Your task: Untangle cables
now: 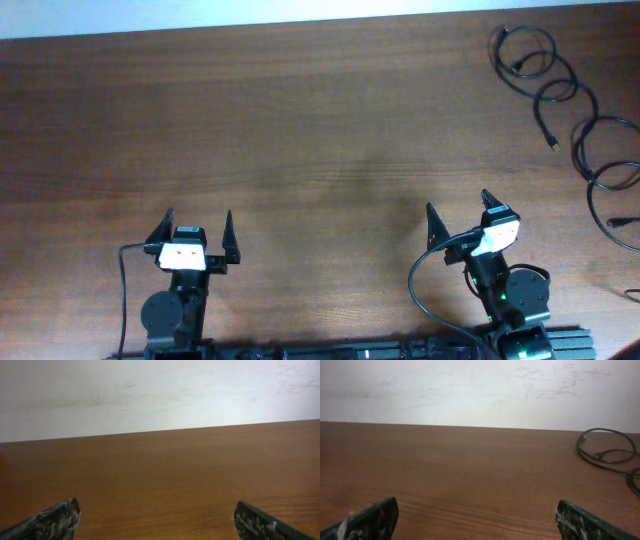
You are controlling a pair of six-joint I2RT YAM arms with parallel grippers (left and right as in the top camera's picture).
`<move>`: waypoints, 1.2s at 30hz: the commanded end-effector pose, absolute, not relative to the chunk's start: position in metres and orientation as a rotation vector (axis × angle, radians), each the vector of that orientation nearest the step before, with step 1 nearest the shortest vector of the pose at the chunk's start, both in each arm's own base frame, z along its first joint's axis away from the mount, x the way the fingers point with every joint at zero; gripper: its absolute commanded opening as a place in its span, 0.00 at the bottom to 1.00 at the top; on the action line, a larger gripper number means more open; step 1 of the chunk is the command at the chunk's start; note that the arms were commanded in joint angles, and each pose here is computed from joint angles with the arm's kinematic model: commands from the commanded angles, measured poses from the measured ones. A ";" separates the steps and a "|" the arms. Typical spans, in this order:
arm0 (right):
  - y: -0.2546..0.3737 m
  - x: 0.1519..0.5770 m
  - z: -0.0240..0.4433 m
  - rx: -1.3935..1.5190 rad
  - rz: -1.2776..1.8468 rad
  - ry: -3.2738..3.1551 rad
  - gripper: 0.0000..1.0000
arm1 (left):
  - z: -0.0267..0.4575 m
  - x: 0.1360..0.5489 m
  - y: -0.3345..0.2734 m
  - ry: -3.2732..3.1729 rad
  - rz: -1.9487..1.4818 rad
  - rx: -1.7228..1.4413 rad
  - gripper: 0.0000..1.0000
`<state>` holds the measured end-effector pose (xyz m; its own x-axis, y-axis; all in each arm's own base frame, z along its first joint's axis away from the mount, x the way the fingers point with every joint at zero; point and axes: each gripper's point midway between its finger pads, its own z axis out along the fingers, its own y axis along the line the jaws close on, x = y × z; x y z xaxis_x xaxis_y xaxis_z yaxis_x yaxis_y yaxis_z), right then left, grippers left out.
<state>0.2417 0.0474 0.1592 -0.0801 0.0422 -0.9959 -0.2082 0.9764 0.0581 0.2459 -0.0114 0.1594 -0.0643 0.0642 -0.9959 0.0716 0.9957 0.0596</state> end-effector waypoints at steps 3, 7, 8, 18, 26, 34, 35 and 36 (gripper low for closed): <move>0.041 0.243 0.157 -0.099 0.189 1.644 0.99 | 0.158 0.246 -0.009 1.641 0.017 0.107 0.99; 0.029 0.244 0.157 -0.058 0.150 1.644 0.99 | 0.157 0.246 -0.009 1.641 0.016 0.107 0.99; 0.026 0.245 0.157 -0.047 0.139 1.645 0.99 | 0.158 0.246 -0.009 1.641 0.017 0.107 0.99; 0.023 0.245 0.157 -0.036 0.129 1.645 0.99 | 0.158 0.246 -0.009 1.641 0.016 0.107 0.99; 0.023 0.245 0.157 -0.036 0.129 1.645 0.99 | 0.158 0.246 -0.009 1.641 0.017 0.107 0.99; 0.023 0.245 0.157 -0.036 0.129 1.645 0.99 | 0.158 0.246 -0.009 1.641 0.017 0.107 0.99; 0.023 0.245 0.157 -0.036 0.129 1.645 0.99 | 0.158 0.246 -0.009 1.641 0.017 0.107 0.99; 0.023 0.245 0.157 -0.036 0.129 1.645 0.99 | 0.158 0.246 -0.009 1.641 0.017 0.107 0.99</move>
